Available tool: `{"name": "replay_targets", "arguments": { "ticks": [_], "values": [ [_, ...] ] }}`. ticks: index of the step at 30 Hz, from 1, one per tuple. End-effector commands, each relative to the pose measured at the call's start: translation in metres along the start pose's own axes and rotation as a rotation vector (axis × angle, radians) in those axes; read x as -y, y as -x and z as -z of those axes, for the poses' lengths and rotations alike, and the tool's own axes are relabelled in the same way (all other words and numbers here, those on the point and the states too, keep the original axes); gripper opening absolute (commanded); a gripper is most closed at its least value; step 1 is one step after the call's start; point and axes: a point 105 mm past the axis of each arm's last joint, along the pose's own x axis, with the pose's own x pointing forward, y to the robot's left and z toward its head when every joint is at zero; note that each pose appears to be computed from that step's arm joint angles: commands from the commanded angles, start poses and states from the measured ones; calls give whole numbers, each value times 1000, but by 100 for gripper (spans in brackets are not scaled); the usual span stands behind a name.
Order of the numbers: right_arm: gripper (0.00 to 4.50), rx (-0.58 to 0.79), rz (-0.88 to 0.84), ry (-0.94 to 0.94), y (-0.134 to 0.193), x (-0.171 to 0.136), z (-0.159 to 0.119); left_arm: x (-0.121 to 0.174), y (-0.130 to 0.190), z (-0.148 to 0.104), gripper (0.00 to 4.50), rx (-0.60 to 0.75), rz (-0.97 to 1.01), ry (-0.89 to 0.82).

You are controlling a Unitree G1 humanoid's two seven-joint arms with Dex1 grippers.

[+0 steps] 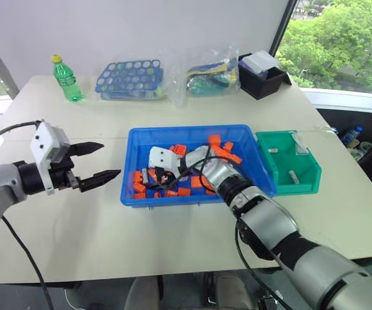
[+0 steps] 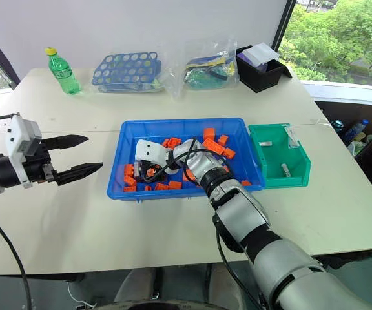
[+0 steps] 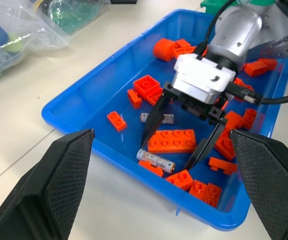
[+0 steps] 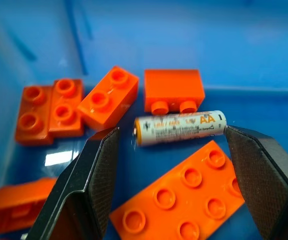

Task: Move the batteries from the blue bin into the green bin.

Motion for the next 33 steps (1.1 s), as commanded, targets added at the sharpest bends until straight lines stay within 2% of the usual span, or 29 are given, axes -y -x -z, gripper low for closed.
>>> {"name": "replay_targets", "arguments": {
  "ticks": [1, 15, 18, 19, 33],
  "values": [
    [340, 7, 39, -13, 2, 9, -5, 2, 1, -13, 450, 28, 4, -48],
    [340, -2, 5, -31, -7, -1, -1, 4, -2, -15, 450, 42, 3, -54],
    [270, 11, 9, -48, -8, 0, -3, 4, -2, -15, 450, 45, 1, -54],
    [226, 15, 10, -53, -8, 0, -4, 4, -2, -15, 450, 45, 0, -54],
    [226, 36, -9, -102, -10, -5, -5, -2, -11, -15, 450, 57, 14, -59]
  ]
}}
